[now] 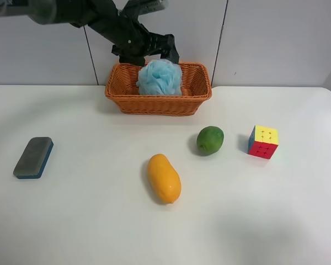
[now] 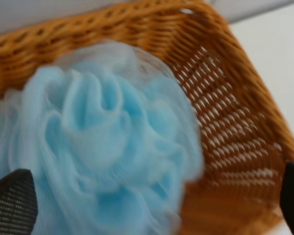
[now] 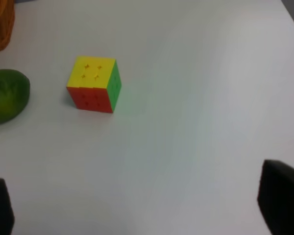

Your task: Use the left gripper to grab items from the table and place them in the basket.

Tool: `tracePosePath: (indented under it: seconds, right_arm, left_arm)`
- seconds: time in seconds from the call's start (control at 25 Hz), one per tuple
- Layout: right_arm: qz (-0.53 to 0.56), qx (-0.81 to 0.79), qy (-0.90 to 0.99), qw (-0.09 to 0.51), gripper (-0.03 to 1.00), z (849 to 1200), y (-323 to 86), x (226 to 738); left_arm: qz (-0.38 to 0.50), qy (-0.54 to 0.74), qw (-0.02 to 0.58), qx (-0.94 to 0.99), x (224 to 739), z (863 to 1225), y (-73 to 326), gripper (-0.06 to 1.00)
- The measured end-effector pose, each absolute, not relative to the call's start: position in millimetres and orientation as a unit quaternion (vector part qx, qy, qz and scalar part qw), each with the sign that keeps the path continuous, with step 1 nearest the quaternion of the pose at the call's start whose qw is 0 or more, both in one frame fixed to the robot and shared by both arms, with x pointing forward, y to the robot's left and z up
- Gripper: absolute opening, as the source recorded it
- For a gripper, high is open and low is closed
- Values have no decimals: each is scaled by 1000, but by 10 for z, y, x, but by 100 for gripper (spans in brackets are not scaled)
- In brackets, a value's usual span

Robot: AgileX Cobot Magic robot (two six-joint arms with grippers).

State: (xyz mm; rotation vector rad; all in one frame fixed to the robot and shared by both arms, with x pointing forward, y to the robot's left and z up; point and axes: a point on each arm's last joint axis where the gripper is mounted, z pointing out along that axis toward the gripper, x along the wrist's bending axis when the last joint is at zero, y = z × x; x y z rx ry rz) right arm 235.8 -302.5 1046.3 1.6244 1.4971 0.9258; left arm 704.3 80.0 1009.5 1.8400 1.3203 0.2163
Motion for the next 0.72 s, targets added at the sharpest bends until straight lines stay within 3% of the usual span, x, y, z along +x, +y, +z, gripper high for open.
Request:
tracePosePath:
  seconds: [0.28,0.6,0.72]
  right_arm:
    - [360,632,582,365,99,10463,-3025,2358]
    - [360,632,582,365,99,10463,-3025,2358]
    - [360,632,582,365,99,10463,-3025,2358]
  left_arm:
    - [38,532,369,761,6691,10716,1093,99]
    - [91,516,271,807,6123,11423,1458,99]
    - [116,511,264,810,5924,11626,1574,99]
